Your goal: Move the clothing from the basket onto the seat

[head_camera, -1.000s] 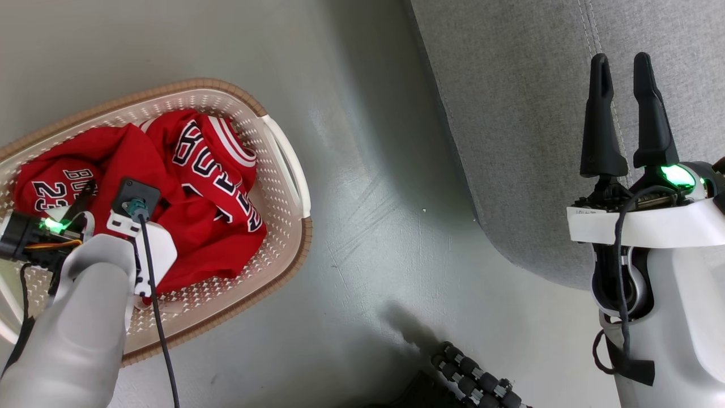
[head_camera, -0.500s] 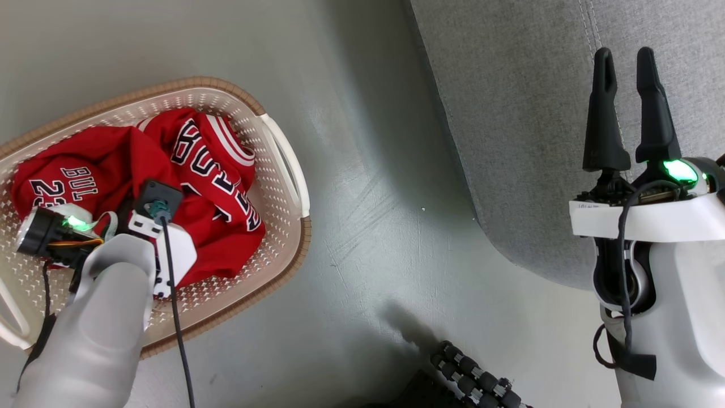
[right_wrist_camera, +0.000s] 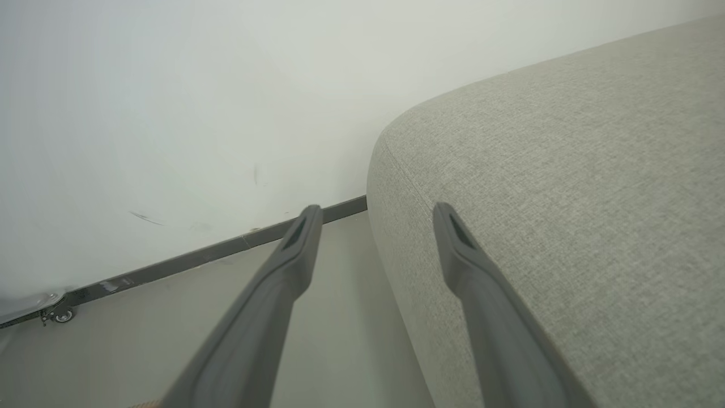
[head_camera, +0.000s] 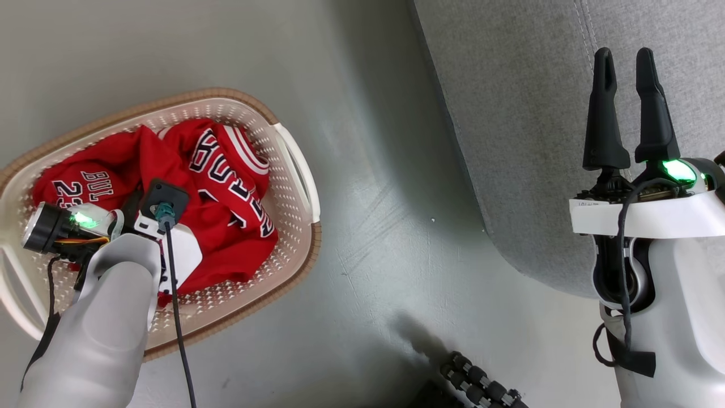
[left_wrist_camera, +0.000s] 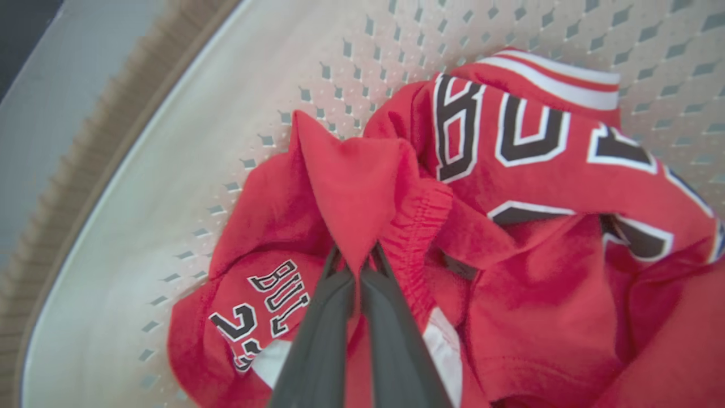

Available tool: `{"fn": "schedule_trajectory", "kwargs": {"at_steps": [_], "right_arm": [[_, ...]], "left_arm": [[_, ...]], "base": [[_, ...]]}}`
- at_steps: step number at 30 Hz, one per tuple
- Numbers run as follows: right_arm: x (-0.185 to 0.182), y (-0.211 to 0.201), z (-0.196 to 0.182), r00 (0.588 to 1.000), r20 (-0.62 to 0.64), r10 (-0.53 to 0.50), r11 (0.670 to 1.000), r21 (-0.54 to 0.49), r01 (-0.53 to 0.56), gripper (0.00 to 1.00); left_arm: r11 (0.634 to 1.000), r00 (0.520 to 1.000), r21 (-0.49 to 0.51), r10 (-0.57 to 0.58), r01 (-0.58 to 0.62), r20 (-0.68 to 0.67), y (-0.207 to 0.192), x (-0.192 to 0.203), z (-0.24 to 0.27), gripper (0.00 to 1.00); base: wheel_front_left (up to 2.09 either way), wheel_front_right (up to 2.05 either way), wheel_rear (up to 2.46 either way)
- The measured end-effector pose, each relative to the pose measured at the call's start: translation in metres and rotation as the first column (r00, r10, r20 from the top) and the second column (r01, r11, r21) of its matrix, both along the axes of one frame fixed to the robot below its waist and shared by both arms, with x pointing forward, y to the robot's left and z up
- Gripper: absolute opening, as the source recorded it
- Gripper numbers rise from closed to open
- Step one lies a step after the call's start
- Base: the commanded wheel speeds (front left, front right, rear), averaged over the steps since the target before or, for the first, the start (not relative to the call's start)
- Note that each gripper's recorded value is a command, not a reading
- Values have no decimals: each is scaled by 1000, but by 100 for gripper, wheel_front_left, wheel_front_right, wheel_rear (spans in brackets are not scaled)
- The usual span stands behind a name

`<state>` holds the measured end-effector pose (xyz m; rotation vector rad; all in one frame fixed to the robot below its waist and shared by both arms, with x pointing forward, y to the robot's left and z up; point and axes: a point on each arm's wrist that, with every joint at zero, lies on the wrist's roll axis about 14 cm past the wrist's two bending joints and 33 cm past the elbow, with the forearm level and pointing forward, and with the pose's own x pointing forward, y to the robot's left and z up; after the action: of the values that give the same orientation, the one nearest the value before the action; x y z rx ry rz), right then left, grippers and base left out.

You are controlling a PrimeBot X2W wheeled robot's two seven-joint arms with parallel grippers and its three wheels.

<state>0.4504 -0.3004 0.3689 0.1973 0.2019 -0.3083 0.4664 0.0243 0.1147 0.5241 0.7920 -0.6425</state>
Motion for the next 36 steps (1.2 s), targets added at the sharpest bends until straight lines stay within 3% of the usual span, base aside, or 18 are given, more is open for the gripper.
{"fn": "schedule_trajectory", "kwargs": {"at_steps": [23,36], "right_arm": [[11,19,24,996,64,55,998,6,-56,100],[17,30,46,990,111,92,996,-16,-90,100]], "left_arm": [[989,980,-121,100,-80,172,5,25,69,0],[971,938,-210,172,-111,300,6,49,132,0]], "base": [[0,0,0],[0,0,0]]}}
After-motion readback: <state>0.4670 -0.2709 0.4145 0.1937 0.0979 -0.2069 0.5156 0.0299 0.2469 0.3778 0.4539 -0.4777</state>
